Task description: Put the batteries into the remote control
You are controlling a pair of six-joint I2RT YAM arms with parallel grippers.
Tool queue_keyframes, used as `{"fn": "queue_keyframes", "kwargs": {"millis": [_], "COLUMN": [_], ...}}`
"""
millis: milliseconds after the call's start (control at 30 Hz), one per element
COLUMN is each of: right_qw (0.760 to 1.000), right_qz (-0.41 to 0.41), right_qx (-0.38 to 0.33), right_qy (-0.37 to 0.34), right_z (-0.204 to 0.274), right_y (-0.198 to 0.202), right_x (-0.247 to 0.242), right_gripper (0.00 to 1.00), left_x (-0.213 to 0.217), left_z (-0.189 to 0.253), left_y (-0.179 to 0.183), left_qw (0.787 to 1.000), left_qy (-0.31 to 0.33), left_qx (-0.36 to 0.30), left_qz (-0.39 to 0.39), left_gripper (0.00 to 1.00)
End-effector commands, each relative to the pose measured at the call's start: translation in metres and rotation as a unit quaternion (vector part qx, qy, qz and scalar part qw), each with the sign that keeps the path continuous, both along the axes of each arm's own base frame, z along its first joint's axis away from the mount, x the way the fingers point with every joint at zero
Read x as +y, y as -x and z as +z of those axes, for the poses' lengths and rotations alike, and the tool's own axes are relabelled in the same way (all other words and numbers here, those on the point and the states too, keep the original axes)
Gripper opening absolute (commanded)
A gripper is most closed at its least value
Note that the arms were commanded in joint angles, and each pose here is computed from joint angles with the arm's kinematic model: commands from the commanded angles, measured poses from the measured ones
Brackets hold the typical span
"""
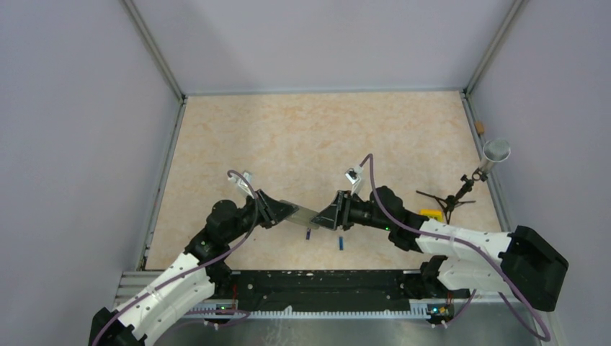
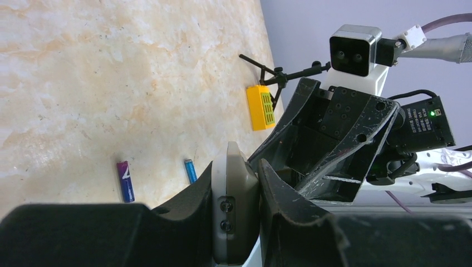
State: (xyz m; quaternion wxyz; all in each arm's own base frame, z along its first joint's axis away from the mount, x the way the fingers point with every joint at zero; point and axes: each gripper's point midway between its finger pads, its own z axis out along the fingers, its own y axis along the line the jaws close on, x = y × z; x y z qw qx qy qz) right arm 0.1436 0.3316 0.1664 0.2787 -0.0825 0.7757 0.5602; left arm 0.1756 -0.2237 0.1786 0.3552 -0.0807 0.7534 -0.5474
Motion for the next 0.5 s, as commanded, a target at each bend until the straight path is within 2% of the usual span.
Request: {"fn": "queue_keyframes", "kwargs": {"millis": [0, 467], "right_qw": [1.000, 1.000], "right_qz": [-0.002, -0.017], "right_qx": [-0.013, 0.018], "right_qy": [-0.014, -0.016], "right_z": [0.017, 0.005], "right_y": [-0.005, -0.008], "right_x": [0.010, 0.014], "right_gripper": [0.51, 0.51], "left_x": [-0.003, -0.004], "left_z": [0.035, 0.035], "left_y": [-0.001, 0.001], "left_qw": [0.998, 0.998], "left_qy": [0.034, 0.044], "left_qx": [-0.047, -0.044], "left_qz": [-0.006, -0.012], "left_gripper": [0.00, 0.00]}}
